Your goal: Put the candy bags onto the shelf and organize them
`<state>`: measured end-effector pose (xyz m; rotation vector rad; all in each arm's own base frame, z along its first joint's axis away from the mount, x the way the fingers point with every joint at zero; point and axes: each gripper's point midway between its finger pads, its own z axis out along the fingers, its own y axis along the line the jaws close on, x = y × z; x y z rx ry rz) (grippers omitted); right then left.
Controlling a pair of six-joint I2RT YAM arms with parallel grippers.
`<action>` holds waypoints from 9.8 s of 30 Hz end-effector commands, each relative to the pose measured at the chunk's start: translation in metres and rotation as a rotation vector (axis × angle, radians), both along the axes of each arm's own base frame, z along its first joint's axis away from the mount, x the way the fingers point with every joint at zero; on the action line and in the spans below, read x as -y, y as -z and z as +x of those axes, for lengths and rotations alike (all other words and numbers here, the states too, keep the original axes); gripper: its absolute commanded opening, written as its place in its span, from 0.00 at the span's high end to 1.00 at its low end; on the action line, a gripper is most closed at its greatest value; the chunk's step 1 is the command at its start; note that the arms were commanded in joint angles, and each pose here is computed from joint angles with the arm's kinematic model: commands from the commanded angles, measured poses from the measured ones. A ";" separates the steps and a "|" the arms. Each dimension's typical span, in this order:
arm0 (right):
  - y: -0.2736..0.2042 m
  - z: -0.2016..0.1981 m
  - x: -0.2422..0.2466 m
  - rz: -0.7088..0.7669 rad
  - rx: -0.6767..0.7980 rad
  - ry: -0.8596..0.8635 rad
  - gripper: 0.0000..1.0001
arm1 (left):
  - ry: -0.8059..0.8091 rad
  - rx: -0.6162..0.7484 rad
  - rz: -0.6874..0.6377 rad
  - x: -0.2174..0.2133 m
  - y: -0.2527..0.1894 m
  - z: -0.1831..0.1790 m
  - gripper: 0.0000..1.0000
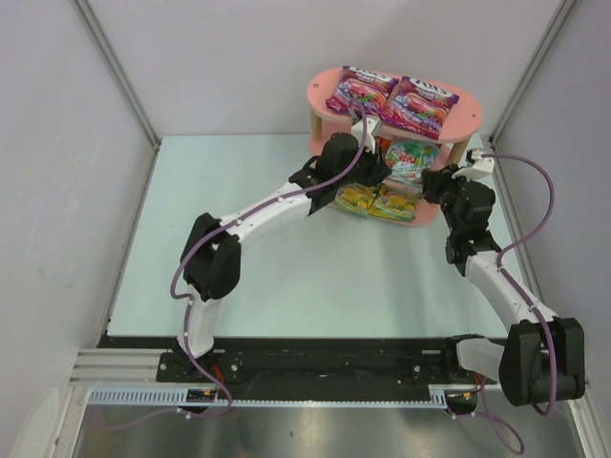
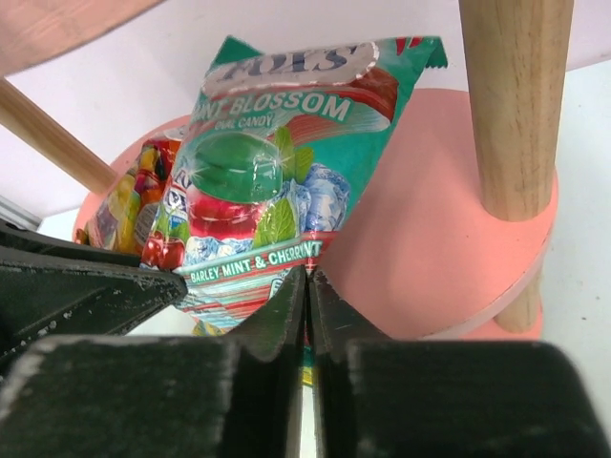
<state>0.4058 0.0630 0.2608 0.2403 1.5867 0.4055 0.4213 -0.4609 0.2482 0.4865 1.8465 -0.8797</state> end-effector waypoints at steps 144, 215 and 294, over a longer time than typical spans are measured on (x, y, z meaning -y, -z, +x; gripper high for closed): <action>-0.070 -0.042 -0.034 -0.138 0.228 -0.073 0.43 | -0.177 0.012 -0.175 -0.195 -0.014 -0.164 0.27; -0.062 0.121 -0.155 -0.502 0.543 0.004 1.00 | -0.284 -0.001 -0.167 -0.249 0.002 -0.143 0.12; -0.056 0.007 0.033 0.028 0.197 0.103 0.51 | -0.284 -0.048 -0.219 -0.259 0.008 -0.168 0.13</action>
